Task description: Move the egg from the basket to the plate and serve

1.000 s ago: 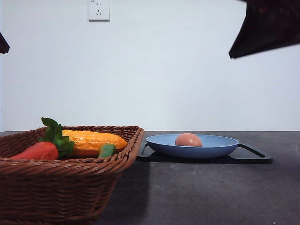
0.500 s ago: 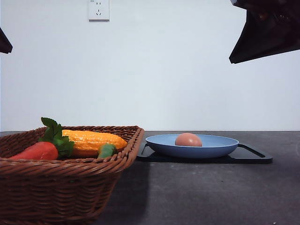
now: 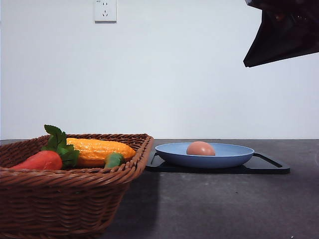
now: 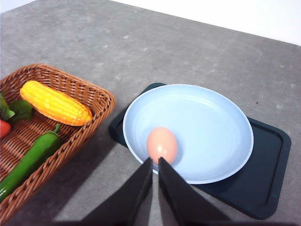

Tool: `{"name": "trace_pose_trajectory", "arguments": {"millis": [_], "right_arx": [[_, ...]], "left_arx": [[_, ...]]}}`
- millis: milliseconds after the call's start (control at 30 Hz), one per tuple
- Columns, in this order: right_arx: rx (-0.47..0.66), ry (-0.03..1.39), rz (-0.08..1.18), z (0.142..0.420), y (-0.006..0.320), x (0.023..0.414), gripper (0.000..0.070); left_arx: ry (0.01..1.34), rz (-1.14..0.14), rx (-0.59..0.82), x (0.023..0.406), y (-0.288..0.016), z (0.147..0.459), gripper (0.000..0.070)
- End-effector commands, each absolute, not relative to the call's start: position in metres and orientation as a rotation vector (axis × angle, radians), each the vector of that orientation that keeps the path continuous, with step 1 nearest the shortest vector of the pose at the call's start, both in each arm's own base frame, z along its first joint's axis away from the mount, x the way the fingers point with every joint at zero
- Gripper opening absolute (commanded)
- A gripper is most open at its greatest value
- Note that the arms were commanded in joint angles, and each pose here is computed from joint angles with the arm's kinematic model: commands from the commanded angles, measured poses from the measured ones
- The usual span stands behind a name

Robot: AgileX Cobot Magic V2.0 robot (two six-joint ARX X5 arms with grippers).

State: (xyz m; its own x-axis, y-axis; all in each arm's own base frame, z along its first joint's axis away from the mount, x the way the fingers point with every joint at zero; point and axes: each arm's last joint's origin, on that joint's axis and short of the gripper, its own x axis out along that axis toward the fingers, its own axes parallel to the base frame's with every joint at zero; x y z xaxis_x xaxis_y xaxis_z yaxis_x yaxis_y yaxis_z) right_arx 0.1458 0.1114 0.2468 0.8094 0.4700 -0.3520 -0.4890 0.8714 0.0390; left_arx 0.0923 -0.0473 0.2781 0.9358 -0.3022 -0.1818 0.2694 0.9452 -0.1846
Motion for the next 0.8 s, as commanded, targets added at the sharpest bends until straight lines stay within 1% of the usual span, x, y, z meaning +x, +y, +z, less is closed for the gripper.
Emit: {"name": "trace_pose_trajectory", "arguments": {"millis": [0, 100, 200, 267, 433, 633, 767], "right_arx": [[-0.04, 0.35, 0.519, 0.25, 0.114, 0.146, 0.0], [-0.04, 0.349, 0.518, 0.25, 0.114, 0.146, 0.0], [-0.04, 0.349, 0.519, 0.25, 0.114, 0.146, 0.0], [-0.04, 0.349, 0.519, 0.25, 0.114, 0.146, 0.0], [-0.04, 0.349, 0.518, 0.25, 0.114, 0.146, 0.0], [-0.04, 0.349, 0.518, 0.25, 0.114, 0.146, 0.0], [-0.04, 0.349, 0.518, 0.25, 0.114, 0.146, 0.0]], "left_arx": [[0.154, -0.286, -0.088, 0.089, -0.043, 0.278, 0.0], [0.072, -0.213, -0.034, 0.087, -0.033, 0.268, 0.0], [0.008, -0.119, -0.048, 0.089, -0.024, 0.25, 0.0], [-0.011, -0.057, -0.079, 0.09, -0.018, 0.236, 0.0], [-0.001, 0.045, -0.141, 0.092, -0.007, 0.204, 0.0], [0.038, 0.064, -0.148, 0.093, -0.002, 0.175, 0.0], [0.108, 0.073, -0.156, 0.094, -0.002, 0.163, 0.0]]}}
